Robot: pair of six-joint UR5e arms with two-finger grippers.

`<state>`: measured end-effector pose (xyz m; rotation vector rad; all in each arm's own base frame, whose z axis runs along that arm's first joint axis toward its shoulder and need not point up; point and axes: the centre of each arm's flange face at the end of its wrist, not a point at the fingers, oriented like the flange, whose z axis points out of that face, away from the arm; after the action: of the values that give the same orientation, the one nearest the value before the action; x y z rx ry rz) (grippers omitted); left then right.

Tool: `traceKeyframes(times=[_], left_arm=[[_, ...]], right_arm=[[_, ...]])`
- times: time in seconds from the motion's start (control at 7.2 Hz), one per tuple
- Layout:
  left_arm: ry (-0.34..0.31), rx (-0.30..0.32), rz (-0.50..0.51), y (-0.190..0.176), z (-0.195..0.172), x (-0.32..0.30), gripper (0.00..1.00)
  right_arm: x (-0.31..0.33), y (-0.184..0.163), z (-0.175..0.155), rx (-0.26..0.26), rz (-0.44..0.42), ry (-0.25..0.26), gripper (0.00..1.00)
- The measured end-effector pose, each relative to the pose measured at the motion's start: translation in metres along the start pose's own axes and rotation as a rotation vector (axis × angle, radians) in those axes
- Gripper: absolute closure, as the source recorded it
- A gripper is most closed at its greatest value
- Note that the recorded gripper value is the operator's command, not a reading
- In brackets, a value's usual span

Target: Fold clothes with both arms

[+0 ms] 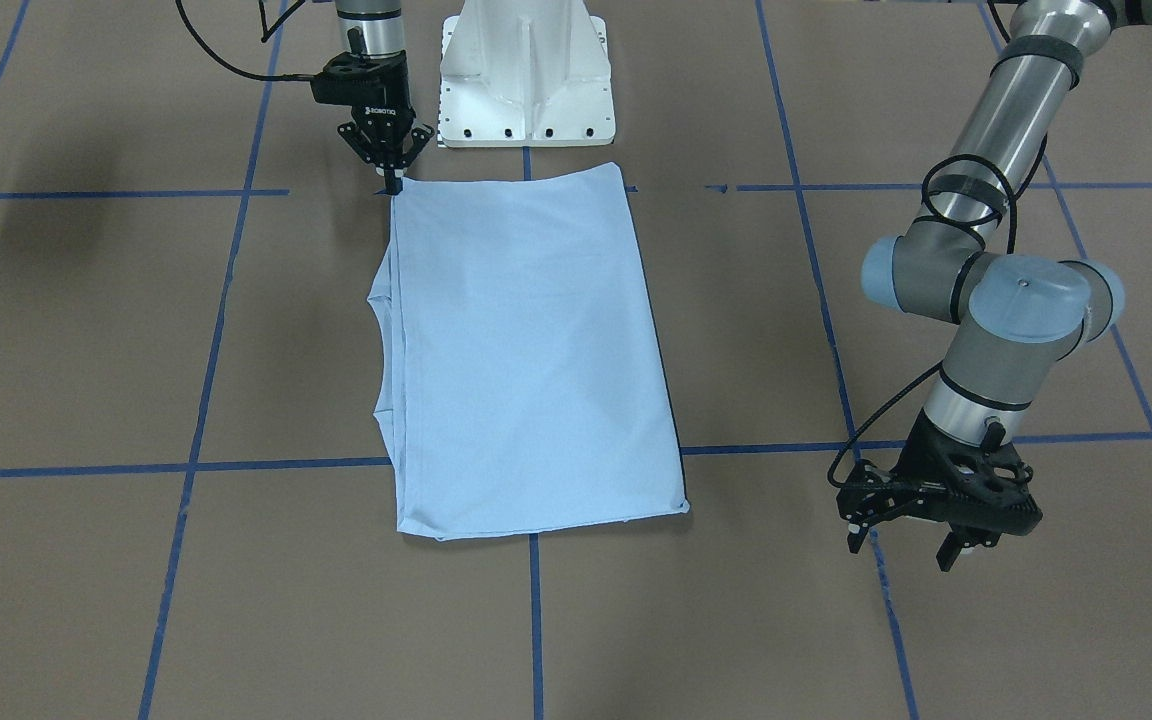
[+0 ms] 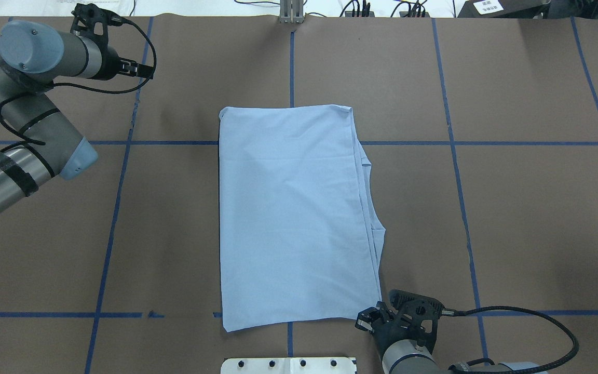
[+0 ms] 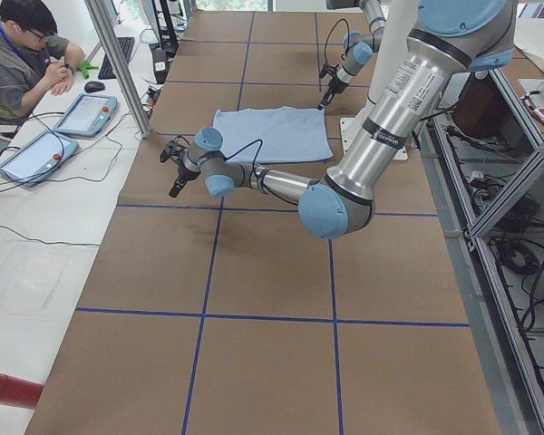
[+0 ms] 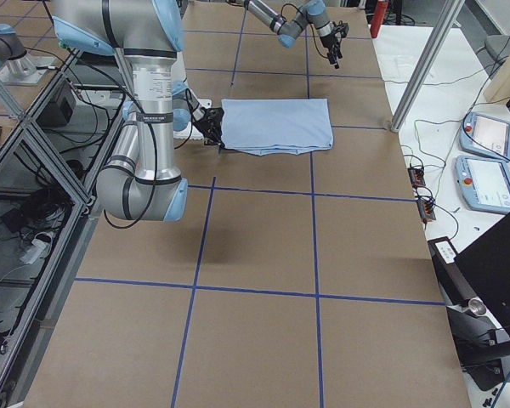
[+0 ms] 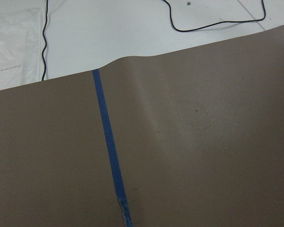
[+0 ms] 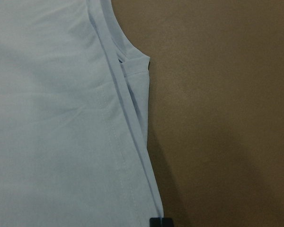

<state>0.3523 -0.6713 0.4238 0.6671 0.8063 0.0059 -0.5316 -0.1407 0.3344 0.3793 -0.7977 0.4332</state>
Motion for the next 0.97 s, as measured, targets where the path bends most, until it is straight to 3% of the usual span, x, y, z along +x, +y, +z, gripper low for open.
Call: traceKeyframes(times=[0.14,0.42,0.56,0.69,0.83,0.97], left_arm=[[0.01,0.007,-0.006,-0.002,-0.004,0.005,0.0],[0.094,-0.008,-0.079,0.007,-0.03,0.029,0.0],[0.17,-0.029,-0.15,0.033,-0.055,0.058,0.0],[0.245,-0.059,-0.228,0.073,-0.085,0.094,0.0],[0.305,-0.098,-0.313,0.119,-0.122,0.139,0.0],[0.324,-0.148,-0.39,0.161,-0.16,0.187,0.0]], right_arm=[[-0.006,-0.006,-0.005,-0.003,0.013,-0.018,0.0],[-0.023,-0.031,-0.029,-0.035,0.116,-0.159,0.0],[-0.03,-0.045,-0.036,-0.042,0.19,-0.222,0.0],[-0.033,-0.058,-0.037,-0.038,0.265,-0.247,0.0],[-0.033,-0.069,-0.035,-0.028,0.322,-0.253,0.0],[-0.033,-0.079,-0.031,-0.014,0.355,-0.251,0.0]])
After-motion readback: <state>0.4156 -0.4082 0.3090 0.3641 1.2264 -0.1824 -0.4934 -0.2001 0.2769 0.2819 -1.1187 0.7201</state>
